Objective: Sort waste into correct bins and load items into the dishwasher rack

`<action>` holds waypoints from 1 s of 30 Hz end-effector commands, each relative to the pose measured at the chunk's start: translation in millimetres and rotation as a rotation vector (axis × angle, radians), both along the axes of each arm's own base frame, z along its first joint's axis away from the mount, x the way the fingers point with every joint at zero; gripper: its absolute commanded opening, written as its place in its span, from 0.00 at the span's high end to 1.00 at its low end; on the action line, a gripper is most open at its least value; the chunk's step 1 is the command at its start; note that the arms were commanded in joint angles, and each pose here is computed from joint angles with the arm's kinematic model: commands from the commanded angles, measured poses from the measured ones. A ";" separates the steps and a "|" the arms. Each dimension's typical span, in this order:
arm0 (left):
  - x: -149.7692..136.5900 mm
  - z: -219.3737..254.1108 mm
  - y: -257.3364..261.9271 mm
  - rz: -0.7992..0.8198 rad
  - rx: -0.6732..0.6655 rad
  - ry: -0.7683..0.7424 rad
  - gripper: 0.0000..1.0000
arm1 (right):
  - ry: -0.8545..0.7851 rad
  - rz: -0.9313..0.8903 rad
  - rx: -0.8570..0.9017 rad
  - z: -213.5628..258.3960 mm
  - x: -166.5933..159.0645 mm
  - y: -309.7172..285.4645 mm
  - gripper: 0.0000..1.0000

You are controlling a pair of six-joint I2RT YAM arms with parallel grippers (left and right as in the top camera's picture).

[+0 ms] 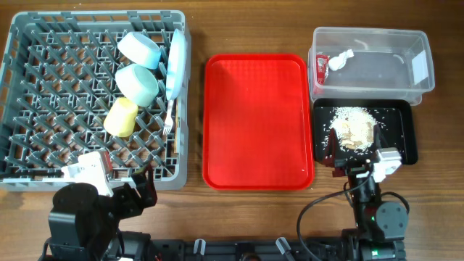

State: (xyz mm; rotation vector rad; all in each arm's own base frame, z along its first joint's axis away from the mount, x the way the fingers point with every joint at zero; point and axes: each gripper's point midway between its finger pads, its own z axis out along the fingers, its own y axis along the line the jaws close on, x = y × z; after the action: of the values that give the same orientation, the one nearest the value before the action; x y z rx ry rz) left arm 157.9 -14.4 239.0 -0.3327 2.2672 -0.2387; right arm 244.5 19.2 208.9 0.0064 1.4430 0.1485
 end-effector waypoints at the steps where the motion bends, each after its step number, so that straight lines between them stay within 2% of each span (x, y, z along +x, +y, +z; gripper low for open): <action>1: 0.2 -0.5 1.7 -0.002 0.018 -0.004 0.00 | 0.040 0.019 -0.024 -12.6 0.2 3.9 0.00; 5: 0.2 -0.5 1.7 -0.002 0.018 -0.004 0.00 | 0.120 0.092 -0.022 -32.2 -0.7 16.3 0.00; 30: 0.2 -0.5 1.7 -0.002 0.018 -0.004 0.00 | 0.112 0.086 -0.078 -32.1 -0.6 15.8 0.00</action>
State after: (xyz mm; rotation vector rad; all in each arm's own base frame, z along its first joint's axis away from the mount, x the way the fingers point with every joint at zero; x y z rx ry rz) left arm 157.9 -14.4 239.0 -0.3327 2.2672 -0.2387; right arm 245.5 30.6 173.3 -0.0821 1.5797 0.1557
